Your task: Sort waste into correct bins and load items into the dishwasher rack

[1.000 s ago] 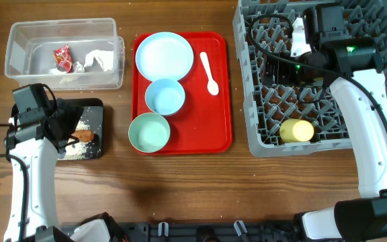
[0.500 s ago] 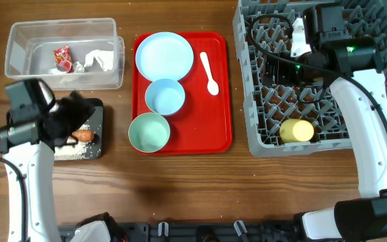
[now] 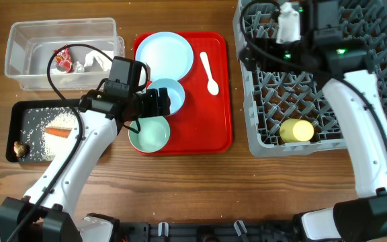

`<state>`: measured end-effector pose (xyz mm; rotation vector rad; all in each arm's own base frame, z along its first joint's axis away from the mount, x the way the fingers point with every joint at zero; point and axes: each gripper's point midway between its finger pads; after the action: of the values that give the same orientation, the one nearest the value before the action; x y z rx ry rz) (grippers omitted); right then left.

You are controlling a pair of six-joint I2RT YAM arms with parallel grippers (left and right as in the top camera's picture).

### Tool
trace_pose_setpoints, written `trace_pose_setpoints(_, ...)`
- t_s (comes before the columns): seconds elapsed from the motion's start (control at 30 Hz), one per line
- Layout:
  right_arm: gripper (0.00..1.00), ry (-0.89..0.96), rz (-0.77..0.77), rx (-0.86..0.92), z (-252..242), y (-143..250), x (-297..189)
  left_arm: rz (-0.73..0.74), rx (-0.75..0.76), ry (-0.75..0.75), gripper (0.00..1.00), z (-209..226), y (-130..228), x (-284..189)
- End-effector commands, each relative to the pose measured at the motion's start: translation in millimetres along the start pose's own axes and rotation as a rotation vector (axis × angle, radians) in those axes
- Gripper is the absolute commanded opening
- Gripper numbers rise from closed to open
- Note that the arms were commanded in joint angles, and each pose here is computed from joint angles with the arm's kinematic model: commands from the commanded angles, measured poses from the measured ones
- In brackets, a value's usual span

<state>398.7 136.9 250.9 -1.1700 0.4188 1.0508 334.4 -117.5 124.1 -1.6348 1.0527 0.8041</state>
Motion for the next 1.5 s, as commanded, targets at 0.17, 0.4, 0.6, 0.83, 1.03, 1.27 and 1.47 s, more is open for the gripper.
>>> trace_pose_setpoints(0.17,0.85,-0.078,0.091,0.034,93.2,40.3,112.7,-0.162,-0.088,-0.057,0.93,23.1,-39.5,-44.6)
trace_pose_setpoints(0.4,0.6,0.015,0.27,0.119,77.1,102.3,207.6,-0.118,-0.268,-0.159,0.9,77.5,-30.0,-52.8)
trace_pose_setpoints(0.6,0.37,0.058,0.343,0.189,60.4,129.0,238.4,-0.122,-0.276,-0.164,1.0,80.9,-30.8,-53.6)
trace_pose_setpoints(0.83,0.05,0.056,0.336,0.191,60.3,127.4,239.1,-0.122,-0.277,-0.164,1.0,80.9,-30.8,-53.6)
trace_pose_setpoints(1.03,0.04,0.049,0.271,0.154,52.1,92.8,209.3,-0.122,-0.276,-0.164,1.0,80.9,-30.8,-53.6)
trace_pose_setpoints(1.27,0.04,0.422,-0.265,0.093,-30.1,-48.8,-0.8,-0.122,-0.276,-0.164,1.0,80.9,-30.8,-53.6)
trace_pose_setpoints(1.47,0.04,1.172,-0.539,-0.094,-109.8,-105.3,-118.1,-0.122,-0.276,-0.164,1.0,80.9,-30.8,-53.6)
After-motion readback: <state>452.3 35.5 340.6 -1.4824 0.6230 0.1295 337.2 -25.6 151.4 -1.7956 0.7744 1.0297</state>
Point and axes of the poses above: each gripper's point midway between its finger pads, its own x axis out along the fingers, its own z axis along the line the jaws close on, y = z × x, and after that the axes turned 1 degree about -x, right-handed
